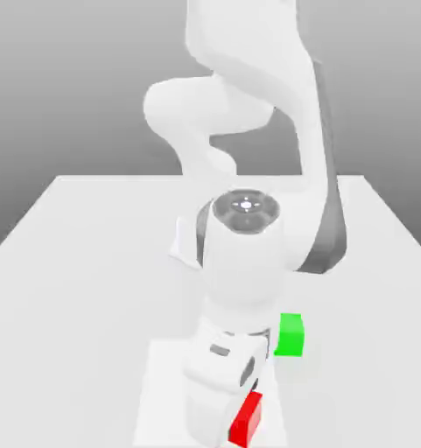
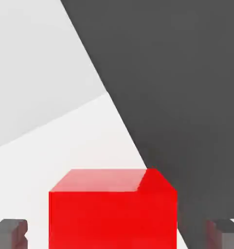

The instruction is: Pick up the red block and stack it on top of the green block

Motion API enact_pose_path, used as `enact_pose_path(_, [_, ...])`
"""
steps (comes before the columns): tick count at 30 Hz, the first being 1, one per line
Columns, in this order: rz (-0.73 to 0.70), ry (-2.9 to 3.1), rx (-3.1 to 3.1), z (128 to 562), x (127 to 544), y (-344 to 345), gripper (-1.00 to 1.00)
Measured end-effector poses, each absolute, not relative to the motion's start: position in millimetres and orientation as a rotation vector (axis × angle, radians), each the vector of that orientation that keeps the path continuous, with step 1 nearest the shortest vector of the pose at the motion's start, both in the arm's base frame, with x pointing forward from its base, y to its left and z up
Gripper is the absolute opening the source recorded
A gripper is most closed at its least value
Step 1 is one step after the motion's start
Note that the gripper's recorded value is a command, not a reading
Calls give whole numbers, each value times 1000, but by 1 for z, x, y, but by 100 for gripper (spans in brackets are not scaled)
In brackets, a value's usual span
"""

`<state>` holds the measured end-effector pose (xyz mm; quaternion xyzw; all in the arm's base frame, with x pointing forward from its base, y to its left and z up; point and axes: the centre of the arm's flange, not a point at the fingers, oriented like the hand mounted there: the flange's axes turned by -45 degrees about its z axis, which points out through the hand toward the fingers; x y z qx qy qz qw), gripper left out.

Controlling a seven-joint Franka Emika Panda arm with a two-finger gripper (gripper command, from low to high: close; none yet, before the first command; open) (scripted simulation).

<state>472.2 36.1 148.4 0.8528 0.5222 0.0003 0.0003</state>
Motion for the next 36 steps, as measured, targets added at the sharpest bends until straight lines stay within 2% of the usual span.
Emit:
enact_pose_path(5, [-1,1642,2678,149,472,36,-100])
enact_pose_path(10, [-2,1656,2671,204,470,37,-100])
enact_pose_path(22, [-23,2552,1843,244,348,109,-100])
enact_pose_path(26, [-2,2770,1509,243,304,128,-100])
enact_pose_path(36, [11,2826,1476,187,296,134,-100])
